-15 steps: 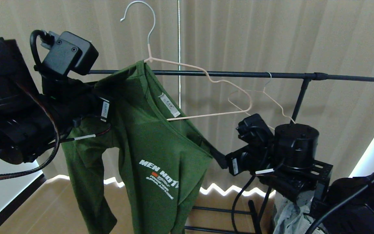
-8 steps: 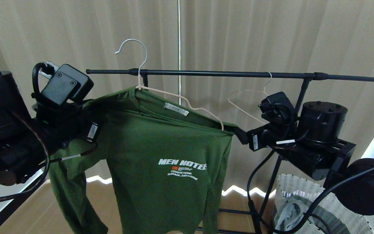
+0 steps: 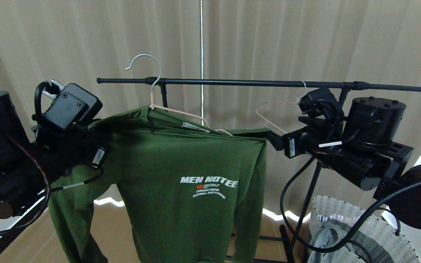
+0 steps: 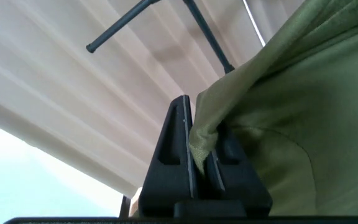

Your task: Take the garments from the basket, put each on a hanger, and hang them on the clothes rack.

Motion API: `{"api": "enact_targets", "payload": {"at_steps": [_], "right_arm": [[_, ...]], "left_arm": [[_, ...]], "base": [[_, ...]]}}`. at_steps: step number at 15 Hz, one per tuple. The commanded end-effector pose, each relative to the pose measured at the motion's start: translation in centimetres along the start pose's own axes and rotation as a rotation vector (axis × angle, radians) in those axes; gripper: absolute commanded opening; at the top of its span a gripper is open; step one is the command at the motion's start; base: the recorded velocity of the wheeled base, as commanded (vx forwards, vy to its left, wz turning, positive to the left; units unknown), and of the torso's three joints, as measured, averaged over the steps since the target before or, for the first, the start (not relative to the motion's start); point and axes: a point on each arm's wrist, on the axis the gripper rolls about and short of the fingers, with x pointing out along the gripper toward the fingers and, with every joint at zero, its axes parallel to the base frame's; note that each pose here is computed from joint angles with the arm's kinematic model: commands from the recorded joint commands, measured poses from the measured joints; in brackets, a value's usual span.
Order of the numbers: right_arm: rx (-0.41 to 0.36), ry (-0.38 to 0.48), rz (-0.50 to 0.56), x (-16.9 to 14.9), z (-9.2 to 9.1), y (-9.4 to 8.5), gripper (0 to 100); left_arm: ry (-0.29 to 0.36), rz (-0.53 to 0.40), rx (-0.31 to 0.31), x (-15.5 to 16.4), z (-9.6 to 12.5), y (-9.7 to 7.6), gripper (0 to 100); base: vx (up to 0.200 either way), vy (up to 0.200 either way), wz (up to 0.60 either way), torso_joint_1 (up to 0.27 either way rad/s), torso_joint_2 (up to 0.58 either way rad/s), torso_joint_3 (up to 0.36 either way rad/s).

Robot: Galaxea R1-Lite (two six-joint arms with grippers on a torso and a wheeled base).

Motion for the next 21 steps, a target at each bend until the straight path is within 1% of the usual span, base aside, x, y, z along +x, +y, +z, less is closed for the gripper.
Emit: {"api": "enact_targets", "payload": {"at_steps": [1, 2, 3, 4, 5, 6, 8, 9, 12, 14, 16, 18, 20, 21], "right_arm": [[0.001, -0.036, 0.051, -1.7, 1.5, 1.0, 100], [-0.011, -0.032, 0.100, -2.6, 2.0, 2.2, 100], [-0.019, -0.027, 0.122, -3.0, 2.2, 2.8, 100], [-0.035, -0.034, 0.155, -3.6, 2.7, 3.6, 100], [-0.047, -0.050, 0.171, -3.6, 3.1, 4.1, 100], [-0.054, -0.063, 0.174, -3.6, 3.5, 4.2, 100], [-0.084, -0.087, 0.190, -3.6, 4.1, 4.2, 100], [-0.106, -0.096, 0.195, -3.7, 4.3, 4.3, 100], [-0.133, -0.085, 0.223, -4.0, 4.5, 5.0, 100], [-0.144, -0.081, 0.261, -4.4, 4.6, 6.1, 100], [-0.170, -0.088, 0.269, -4.1, 5.0, 6.5, 100], [-0.178, -0.082, 0.270, -3.5, 5.2, 6.8, 100], [-0.180, -0.075, 0.274, -2.8, 5.3, 7.3, 100], [-0.186, -0.071, 0.295, -2.9, 5.2, 7.9, 100]], "left_arm": [[0.002, -0.004, -0.002, 0.1, 0.0, -0.1, 0], [-0.003, -0.001, -0.006, 0.2, 0.2, -0.1, 0], [-0.005, -0.001, -0.010, 0.3, 0.3, -0.1, 0], [-0.013, -0.007, -0.023, 0.4, 0.5, -0.3, 0], [-0.032, -0.006, -0.055, 0.5, 1.0, -0.4, 0], [-0.032, -0.009, -0.073, 0.8, 1.2, -0.6, 0], [-0.041, -0.007, -0.080, 1.0, 1.5, -0.5, 0], [-0.047, -0.018, -0.081, 1.0, 1.7, -0.8, 0], [-0.056, -0.041, -0.103, 0.9, 1.9, -1.4, 0], [-0.063, -0.047, -0.117, 1.1, 2.2, -1.6, 0], [-0.065, -0.053, -0.117, 1.1, 2.3, -1.7, 0], [-0.064, -0.066, -0.115, 1.1, 2.3, -2.1, 0], [-0.063, -0.079, -0.127, 1.1, 2.3, -2.4, 0], [-0.065, -0.085, -0.130, 1.2, 2.4, -2.6, 0]], "base": [[0.000, 0.000, 0.00, 0.000, 0.00, 0.000], [0.000, 0.000, 0.00, 0.000, 0.00, 0.000], [0.000, 0.000, 0.00, 0.000, 0.00, 0.000], [0.000, 0.000, 0.00, 0.000, 0.00, 0.000], [0.000, 0.000, 0.00, 0.000, 0.00, 0.000], [0.000, 0.000, 0.00, 0.000, 0.00, 0.000], [0.000, 0.000, 0.00, 0.000, 0.00, 0.000], [0.000, 0.000, 0.00, 0.000, 0.00, 0.000], [0.000, 0.000, 0.00, 0.000, 0.00, 0.000], [0.000, 0.000, 0.00, 0.000, 0.00, 0.000], [0.000, 0.000, 0.00, 0.000, 0.00, 0.000], [0.000, 0.000, 0.00, 0.000, 0.00, 0.000], [0.000, 0.000, 0.00, 0.000, 0.00, 0.000], [0.000, 0.000, 0.00, 0.000, 0.00, 0.000]]}}
